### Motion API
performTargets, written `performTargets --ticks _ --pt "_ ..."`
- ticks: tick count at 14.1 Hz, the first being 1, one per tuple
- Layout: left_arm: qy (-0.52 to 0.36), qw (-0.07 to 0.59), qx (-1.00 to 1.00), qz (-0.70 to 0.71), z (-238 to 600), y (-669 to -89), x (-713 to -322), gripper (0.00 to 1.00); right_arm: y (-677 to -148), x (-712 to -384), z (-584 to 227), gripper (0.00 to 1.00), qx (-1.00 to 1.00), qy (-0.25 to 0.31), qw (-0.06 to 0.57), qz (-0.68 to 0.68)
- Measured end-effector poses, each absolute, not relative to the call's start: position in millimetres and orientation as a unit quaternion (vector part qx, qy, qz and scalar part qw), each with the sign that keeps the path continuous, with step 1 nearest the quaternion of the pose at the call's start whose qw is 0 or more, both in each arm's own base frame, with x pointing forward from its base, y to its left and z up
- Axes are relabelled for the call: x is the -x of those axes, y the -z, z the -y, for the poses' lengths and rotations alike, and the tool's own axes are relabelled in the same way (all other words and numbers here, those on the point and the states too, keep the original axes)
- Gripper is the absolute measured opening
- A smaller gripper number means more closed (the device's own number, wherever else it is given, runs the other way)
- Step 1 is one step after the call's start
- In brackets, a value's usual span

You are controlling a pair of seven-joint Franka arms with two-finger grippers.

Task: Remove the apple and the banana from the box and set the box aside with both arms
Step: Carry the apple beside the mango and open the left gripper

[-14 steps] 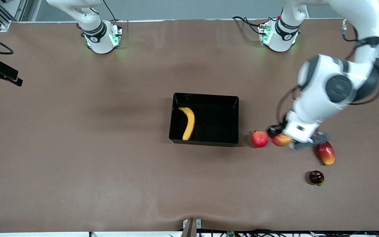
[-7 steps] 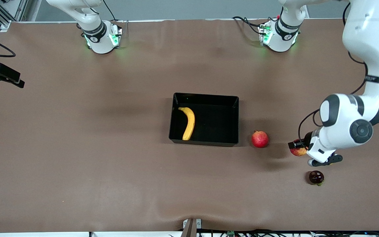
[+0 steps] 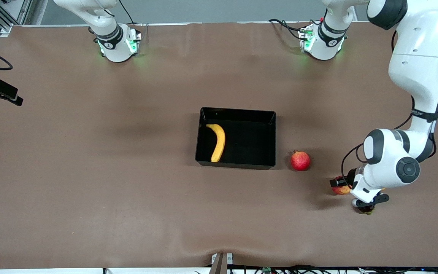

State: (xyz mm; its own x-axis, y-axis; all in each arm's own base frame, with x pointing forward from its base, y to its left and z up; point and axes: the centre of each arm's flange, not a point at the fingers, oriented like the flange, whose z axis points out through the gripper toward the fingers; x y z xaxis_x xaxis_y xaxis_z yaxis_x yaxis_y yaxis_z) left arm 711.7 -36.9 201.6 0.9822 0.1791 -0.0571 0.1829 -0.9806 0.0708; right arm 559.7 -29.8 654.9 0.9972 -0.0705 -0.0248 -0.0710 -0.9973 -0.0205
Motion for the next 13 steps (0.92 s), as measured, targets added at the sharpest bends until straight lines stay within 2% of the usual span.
performTargets --ticks 4,5,7,8,13 --pt "0.014 0.037 -0.995 -0.094 32 -202 -721 0.72 -651 -554 23 1.0 0.999 -0.038 0.012 -0.029" --pt "0.012 0.037 -0.994 -0.097 31 -202 -722 0.77 -650 -554 23 1.0 0.999 -0.04 0.012 -0.029" --pt "-0.002 0.04 -0.994 -0.103 31 -210 -728 0.96 -650 -554 23 1.0 0.999 -0.04 0.012 -0.029" --pt "-0.011 0.042 -0.994 -0.104 32 -222 -732 1.0 -650 -554 23 1.0 0.999 -0.04 0.012 -0.03" --pt "0.01 0.048 -0.991 -0.126 115 -317 -718 1.0 -652 -553 30 1.0 0.999 -0.038 0.011 -0.036"
